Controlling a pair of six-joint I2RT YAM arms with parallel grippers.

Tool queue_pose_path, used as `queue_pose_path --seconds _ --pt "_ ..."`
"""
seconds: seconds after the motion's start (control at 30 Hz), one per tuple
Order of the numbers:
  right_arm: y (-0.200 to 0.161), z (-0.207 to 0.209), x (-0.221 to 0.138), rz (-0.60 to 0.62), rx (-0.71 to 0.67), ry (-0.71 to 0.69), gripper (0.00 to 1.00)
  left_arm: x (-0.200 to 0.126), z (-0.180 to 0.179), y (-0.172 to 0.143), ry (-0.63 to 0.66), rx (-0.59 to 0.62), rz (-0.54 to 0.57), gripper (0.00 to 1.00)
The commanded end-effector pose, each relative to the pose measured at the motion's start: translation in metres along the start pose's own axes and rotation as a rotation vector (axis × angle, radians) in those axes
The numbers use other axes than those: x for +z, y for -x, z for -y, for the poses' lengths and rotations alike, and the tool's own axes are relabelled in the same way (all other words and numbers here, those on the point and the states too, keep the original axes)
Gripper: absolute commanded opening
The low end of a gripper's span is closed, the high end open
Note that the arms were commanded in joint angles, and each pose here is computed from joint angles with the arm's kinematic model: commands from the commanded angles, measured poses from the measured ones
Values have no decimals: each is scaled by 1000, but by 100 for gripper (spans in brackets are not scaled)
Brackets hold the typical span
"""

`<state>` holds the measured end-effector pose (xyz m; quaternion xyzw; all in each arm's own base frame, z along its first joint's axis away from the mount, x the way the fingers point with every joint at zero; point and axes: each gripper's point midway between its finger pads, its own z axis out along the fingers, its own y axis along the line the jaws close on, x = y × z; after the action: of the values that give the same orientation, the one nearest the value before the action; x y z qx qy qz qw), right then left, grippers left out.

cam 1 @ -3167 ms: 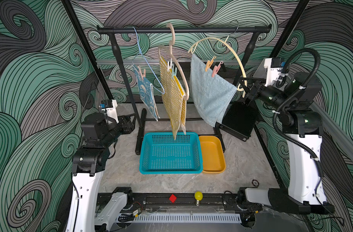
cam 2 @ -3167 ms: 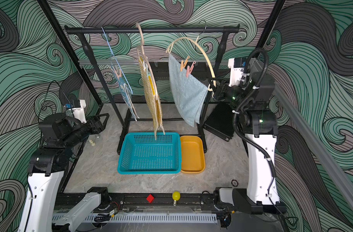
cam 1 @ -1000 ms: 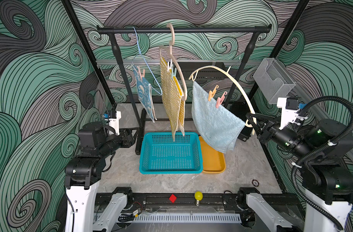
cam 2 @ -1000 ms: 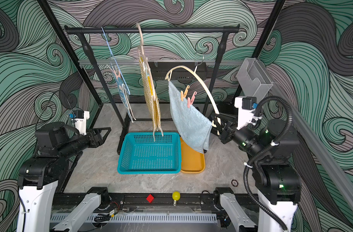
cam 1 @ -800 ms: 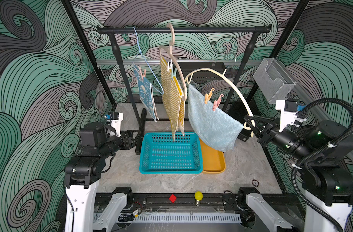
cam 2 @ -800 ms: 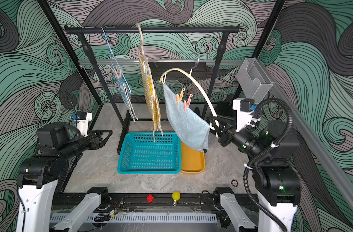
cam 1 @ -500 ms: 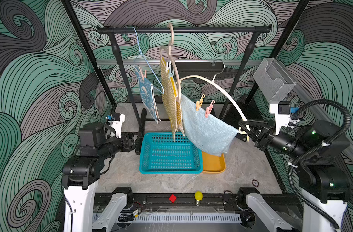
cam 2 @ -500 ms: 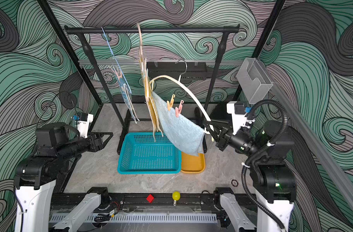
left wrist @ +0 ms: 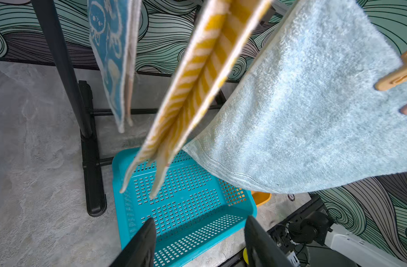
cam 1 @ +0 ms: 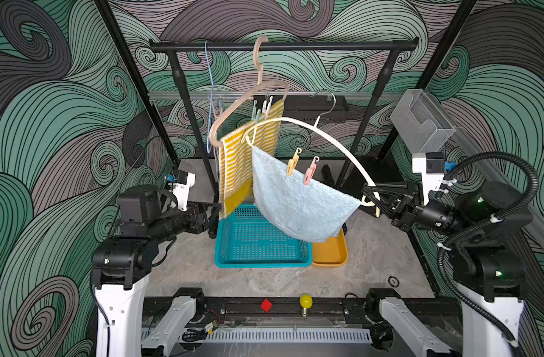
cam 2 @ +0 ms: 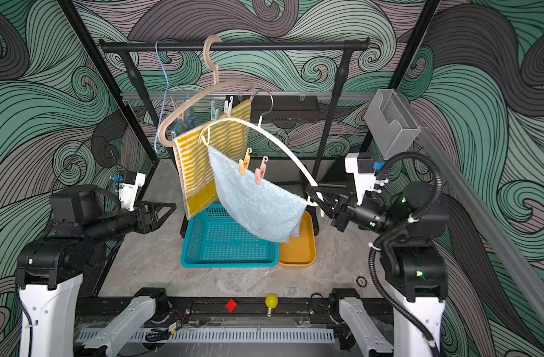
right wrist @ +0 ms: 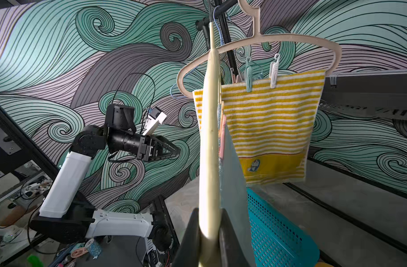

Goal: Remove the clothespins securing towels to the hanger
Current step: Pick up the hanger from the clothesline.

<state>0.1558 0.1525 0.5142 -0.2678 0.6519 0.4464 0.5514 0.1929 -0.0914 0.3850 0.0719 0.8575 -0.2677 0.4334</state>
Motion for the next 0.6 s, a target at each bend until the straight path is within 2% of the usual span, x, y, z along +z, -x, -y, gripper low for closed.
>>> queue_pose_path --seconds 0.0,0.57 --pt "11 -12 4 24 -75 85 0 -2 10 2 -45 1 2 60" --pt "-18 -6 45 -63 -45 235 0 -1 8 -2 -42 -18 8 59"
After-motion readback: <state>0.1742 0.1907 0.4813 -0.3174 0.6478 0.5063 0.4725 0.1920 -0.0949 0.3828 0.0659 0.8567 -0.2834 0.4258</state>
